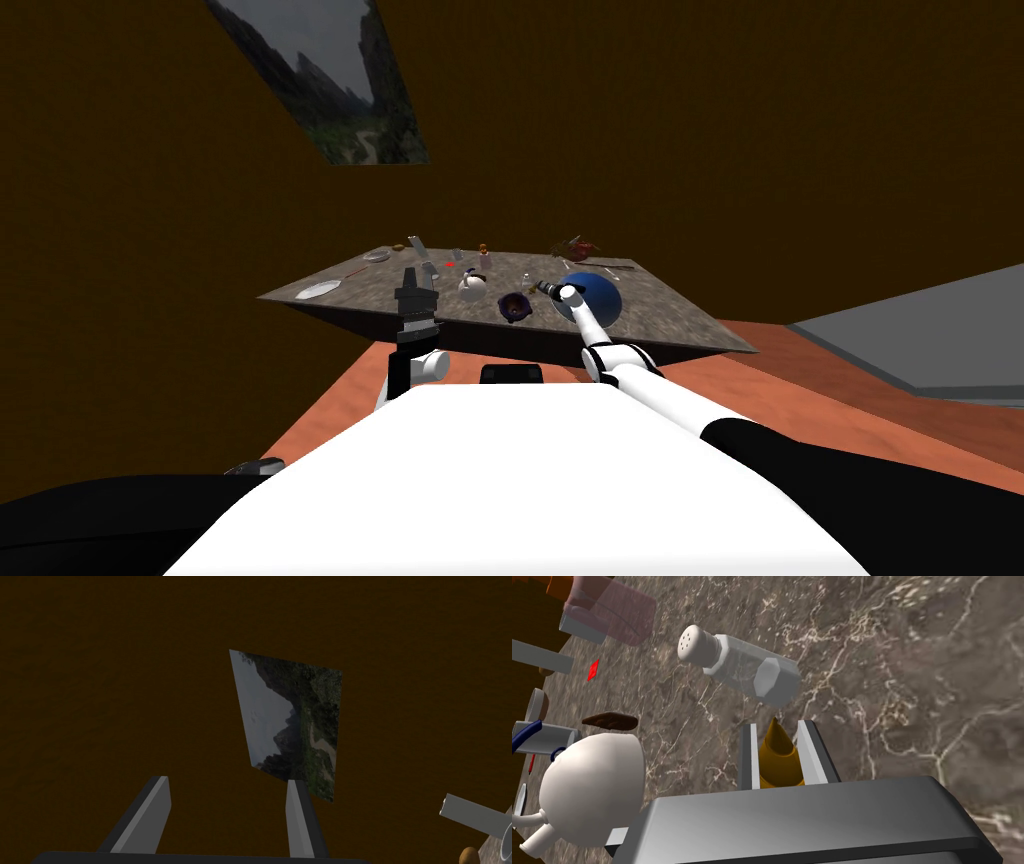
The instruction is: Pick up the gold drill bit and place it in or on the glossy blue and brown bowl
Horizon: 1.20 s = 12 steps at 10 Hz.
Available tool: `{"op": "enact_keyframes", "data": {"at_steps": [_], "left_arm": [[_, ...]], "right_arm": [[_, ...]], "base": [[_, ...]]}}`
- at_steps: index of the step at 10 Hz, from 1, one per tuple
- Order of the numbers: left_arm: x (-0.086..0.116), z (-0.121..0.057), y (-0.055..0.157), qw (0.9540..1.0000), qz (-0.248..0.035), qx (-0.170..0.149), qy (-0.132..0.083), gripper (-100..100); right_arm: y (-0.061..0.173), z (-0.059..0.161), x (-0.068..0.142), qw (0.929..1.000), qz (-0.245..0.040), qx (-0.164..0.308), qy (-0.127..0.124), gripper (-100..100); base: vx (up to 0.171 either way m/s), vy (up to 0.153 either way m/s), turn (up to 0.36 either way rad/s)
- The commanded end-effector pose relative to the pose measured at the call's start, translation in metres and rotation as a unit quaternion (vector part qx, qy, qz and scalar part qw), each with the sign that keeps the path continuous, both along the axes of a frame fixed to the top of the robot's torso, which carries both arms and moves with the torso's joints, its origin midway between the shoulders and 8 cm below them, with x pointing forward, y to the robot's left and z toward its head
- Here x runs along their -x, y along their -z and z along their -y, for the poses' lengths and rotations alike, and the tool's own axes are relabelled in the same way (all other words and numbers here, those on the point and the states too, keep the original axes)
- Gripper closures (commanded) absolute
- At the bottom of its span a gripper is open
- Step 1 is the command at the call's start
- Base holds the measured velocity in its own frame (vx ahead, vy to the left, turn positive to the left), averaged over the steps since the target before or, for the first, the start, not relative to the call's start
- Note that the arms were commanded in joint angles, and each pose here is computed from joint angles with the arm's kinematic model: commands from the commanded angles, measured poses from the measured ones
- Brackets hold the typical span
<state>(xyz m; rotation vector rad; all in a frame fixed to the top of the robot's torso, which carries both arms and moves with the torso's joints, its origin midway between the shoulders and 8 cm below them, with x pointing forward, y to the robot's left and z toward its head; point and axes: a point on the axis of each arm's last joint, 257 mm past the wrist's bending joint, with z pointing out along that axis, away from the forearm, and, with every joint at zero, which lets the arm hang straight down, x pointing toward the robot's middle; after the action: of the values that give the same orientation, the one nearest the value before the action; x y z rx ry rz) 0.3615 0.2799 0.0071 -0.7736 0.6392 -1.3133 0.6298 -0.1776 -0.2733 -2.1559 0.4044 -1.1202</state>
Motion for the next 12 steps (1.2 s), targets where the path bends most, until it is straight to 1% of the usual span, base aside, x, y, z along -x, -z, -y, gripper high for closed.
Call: {"op": "enact_keyframes", "data": {"at_steps": [1,6,11,12], "left_arm": [[0.0,0.0,0.0,1.0,0.0,0.0,0.0,0],[0.0,0.0,0.0,1.0,0.0,0.0,0.0,0],[0.0,0.0,0.0,1.0,0.0,0.0,0.0,0],[0.0,0.0,0.0,1.0,0.0,0.0,0.0,0]], "right_arm": [[-0.011,0.015,-0.005,1.0,-0.003,-0.002,0.007,100],[-0.05,0.056,-0.017,0.9996,-0.01,-0.008,0.024,100],[-0.08,0.079,-0.022,0.9992,-0.024,-0.007,0.03,100],[-0.088,0.085,-0.022,0.9991,-0.031,-0.003,0.029,100]], "base": [[-0.036,0.036,-0.015],[-0.037,0.048,-0.011],[-0.035,0.071,-0.016],[-0.041,0.085,-0.025]]}}
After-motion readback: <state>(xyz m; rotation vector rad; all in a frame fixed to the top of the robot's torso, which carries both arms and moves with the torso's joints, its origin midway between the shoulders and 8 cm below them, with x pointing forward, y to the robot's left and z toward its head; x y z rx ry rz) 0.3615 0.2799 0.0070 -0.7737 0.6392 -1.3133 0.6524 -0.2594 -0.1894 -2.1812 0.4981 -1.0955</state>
